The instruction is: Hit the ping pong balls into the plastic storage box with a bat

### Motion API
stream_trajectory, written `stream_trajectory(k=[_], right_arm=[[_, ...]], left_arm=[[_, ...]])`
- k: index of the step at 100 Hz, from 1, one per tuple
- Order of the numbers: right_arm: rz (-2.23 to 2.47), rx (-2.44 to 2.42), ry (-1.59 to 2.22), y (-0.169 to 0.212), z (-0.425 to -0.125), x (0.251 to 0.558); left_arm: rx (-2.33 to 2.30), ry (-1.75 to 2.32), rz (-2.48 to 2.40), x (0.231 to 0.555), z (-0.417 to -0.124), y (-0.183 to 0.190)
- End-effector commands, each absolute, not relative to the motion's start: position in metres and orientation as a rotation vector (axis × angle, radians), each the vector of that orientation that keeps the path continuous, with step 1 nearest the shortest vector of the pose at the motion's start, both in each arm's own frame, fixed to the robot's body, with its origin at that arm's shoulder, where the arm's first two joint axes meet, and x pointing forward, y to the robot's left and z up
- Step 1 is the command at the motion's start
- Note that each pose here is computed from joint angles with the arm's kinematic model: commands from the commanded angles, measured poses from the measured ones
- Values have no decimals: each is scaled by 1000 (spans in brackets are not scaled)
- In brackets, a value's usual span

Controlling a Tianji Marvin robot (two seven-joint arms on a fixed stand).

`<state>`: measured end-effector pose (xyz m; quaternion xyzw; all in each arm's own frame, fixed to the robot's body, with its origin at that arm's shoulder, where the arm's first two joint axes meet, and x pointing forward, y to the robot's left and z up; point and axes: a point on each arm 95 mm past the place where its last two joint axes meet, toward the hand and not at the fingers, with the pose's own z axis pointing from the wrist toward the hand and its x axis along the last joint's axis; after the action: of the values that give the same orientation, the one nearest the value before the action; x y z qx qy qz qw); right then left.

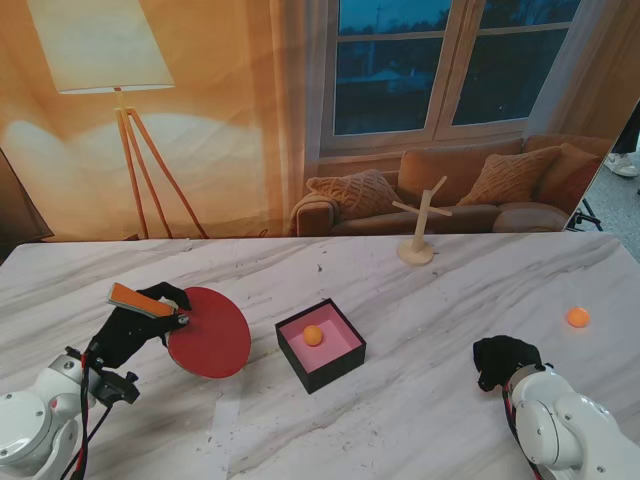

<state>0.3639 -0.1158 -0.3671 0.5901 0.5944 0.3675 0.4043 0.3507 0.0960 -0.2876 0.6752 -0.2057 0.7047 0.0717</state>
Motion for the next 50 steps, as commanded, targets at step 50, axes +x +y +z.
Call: stream_trajectory(k=[50], right_arm=[[890,1519,1525,-117,-361,364]], left_arm=[[2012,-637,2127,345,-283,96]])
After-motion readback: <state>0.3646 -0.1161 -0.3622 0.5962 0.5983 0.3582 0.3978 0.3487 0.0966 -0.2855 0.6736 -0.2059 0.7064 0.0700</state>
